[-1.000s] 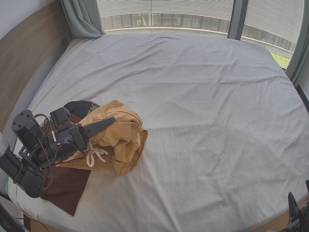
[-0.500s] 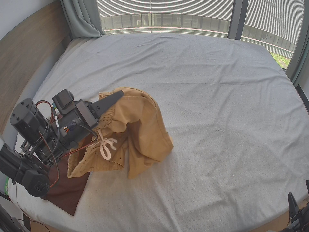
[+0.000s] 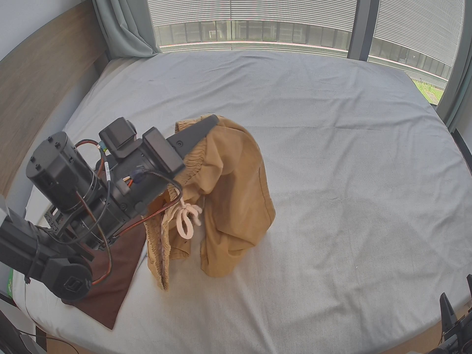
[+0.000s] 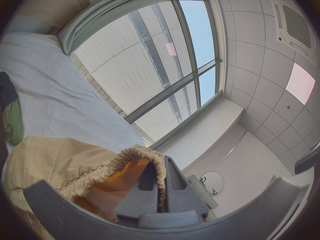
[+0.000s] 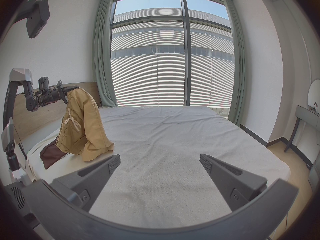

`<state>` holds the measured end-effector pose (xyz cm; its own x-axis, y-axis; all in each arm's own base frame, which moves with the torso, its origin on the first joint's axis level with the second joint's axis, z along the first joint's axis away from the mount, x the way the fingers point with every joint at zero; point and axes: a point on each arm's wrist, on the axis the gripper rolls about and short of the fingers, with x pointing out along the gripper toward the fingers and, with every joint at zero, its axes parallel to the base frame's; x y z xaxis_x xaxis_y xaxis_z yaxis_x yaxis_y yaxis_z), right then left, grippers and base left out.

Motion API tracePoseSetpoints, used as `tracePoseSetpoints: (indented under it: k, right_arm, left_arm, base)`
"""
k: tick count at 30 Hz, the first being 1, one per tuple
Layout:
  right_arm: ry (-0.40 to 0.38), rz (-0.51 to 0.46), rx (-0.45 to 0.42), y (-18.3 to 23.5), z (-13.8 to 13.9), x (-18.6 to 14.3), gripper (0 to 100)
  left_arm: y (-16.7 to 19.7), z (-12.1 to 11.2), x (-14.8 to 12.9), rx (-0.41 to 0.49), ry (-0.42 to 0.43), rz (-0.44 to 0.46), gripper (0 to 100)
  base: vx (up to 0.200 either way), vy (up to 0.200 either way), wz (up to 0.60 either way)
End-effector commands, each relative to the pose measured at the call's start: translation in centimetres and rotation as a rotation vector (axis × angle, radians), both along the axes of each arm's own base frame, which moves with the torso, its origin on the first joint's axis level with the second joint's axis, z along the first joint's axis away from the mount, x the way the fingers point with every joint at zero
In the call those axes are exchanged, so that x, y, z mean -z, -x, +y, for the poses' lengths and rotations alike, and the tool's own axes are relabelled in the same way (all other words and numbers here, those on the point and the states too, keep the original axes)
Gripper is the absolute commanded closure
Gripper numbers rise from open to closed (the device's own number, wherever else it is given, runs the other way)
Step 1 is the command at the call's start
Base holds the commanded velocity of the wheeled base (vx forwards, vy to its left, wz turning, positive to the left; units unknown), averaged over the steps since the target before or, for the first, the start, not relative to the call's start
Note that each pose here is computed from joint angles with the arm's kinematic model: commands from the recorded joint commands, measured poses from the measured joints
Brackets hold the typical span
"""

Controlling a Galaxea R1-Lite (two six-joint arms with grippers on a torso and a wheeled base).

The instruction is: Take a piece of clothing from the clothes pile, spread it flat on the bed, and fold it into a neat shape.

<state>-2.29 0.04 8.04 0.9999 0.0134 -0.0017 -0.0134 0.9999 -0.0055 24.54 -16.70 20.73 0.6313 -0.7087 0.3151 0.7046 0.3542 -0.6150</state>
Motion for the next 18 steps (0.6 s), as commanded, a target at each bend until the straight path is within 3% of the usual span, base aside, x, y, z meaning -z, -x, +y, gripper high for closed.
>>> tracePoseSetpoints:
  k: [1, 18]
  right_arm:
    - [0.001, 0.001, 0.003, 0.0, 0.0, 0.5, 0]
    - [0.002, 0.006, 0.001, 0.0, 0.0, 0.5, 0]
  left_arm:
    - [-0.1, -1.7, 0.0, 0.027, 0.010, 0.000, 100]
    - [0.1, -7.5, 2.4, 0.143, -0.025, 0.057, 100]
  base:
    - [0.000, 0.000, 0.00]
    - [0.000, 0.000, 0.00]
